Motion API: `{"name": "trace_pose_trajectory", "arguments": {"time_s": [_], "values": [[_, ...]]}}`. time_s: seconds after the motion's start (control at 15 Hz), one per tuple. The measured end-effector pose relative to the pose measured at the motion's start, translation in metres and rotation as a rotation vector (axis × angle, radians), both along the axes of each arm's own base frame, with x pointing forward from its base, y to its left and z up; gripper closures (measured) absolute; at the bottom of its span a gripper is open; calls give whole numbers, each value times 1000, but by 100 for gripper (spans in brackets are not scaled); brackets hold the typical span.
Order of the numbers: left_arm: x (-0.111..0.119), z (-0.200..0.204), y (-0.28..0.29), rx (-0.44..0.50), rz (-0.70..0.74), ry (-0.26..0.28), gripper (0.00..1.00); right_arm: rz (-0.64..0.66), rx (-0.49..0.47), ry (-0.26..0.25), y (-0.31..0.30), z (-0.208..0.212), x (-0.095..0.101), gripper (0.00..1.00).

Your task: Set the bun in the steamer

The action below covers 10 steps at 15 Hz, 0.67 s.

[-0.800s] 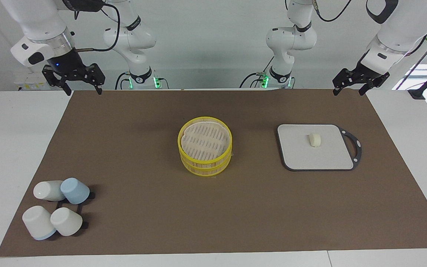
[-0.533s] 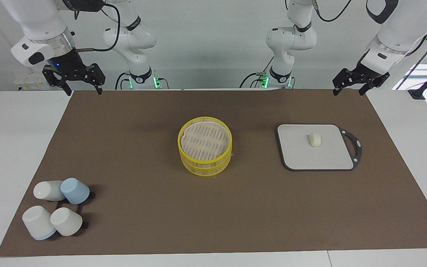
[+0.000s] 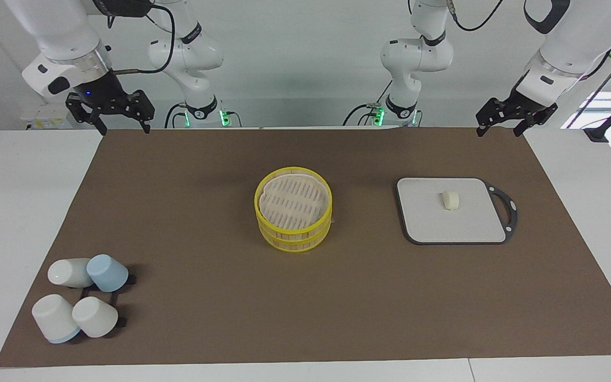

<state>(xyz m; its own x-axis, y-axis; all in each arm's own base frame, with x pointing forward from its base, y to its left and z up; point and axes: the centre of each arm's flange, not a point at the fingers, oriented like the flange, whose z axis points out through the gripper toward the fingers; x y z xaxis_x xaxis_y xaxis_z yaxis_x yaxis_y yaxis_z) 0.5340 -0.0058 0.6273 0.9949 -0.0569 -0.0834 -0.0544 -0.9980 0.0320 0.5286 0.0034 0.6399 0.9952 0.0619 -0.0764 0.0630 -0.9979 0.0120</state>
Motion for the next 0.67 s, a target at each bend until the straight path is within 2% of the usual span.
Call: {"name": "trace_pose_trajectory", "arguments": {"time_s": [0.2,0.33,0.47,0.67], "values": [[0,-7,0,-1,1,-2,0,50,11,-25,56,1,0,0],[-1,-12,1,-2,1,-5,0,47,10,-42,129,-7,-4,0],[-4,-21,2,-4,4,-21,0,-3,14,-63,217,-34,-6,0],[-13,-51,6,-11,10,-52,0,-89,28,-60,325,-97,-3,0]]}}
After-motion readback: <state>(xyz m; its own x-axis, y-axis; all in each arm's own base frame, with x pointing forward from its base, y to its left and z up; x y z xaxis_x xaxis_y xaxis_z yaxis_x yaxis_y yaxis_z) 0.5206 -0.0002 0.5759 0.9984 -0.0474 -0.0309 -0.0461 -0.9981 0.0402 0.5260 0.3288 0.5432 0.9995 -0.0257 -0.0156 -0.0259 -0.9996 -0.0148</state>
